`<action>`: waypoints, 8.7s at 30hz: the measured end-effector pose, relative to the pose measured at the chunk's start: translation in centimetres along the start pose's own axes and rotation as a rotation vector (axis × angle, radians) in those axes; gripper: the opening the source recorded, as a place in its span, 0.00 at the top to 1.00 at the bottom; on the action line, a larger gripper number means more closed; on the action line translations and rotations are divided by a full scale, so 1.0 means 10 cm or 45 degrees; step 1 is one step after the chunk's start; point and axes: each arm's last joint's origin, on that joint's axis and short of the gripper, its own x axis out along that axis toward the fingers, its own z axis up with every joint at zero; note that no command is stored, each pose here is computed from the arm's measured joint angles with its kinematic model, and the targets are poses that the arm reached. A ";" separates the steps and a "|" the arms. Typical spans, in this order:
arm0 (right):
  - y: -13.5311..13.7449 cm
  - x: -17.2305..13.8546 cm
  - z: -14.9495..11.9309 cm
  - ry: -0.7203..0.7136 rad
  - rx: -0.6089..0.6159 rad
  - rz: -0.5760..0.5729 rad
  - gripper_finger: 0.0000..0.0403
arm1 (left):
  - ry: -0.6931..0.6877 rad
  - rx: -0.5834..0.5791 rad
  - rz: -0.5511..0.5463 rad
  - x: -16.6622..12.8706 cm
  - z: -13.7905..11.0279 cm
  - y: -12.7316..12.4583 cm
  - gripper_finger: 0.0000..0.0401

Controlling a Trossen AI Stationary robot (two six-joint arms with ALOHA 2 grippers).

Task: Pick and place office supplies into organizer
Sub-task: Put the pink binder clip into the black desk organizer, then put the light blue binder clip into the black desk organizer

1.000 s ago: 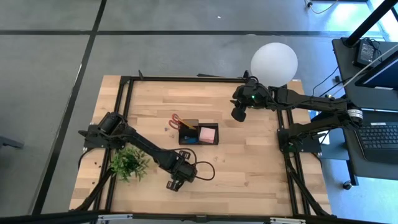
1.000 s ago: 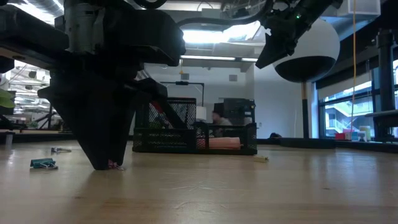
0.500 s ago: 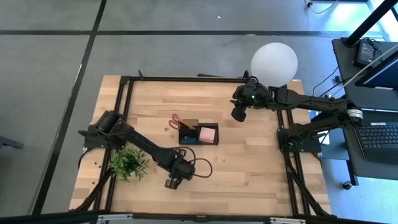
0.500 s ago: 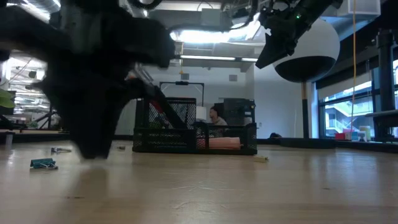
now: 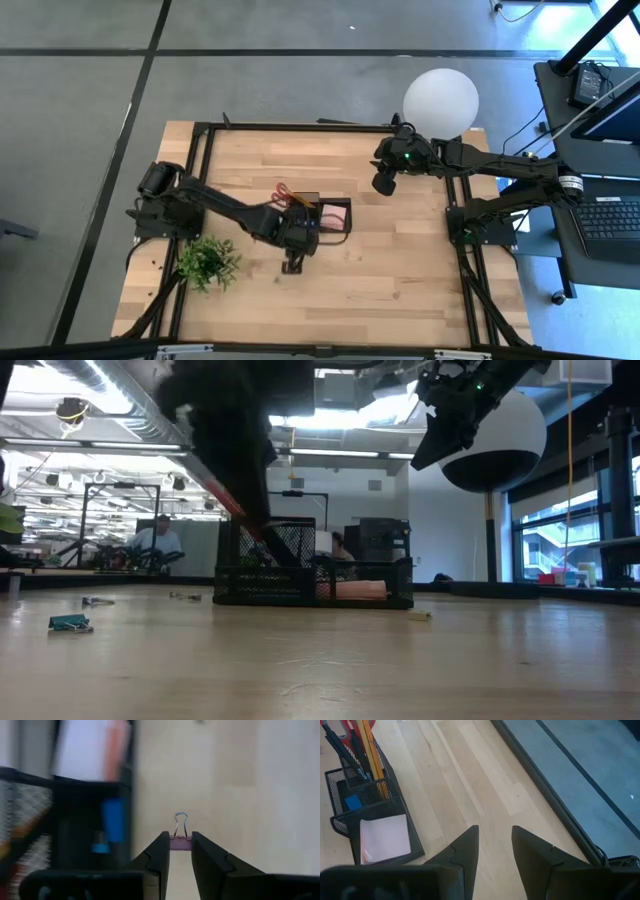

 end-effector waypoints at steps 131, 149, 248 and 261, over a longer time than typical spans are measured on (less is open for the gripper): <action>0.00 0.00 0.03 -0.033 -0.016 0.000 0.70 | 0.313 0.345 -0.313 0.26 -0.59 -0.76 0.52; 0.00 0.00 0.03 -0.034 -0.020 0.000 0.70 | 0.361 0.350 -0.276 0.40 -0.63 -0.79 0.57; 0.00 0.00 0.03 -0.034 -0.021 0.000 0.70 | 0.027 -0.131 0.328 0.20 -0.11 0.31 0.84; 0.00 0.00 0.03 -0.033 -0.023 0.000 0.70 | 0.054 -0.203 0.319 0.23 -0.11 0.43 0.81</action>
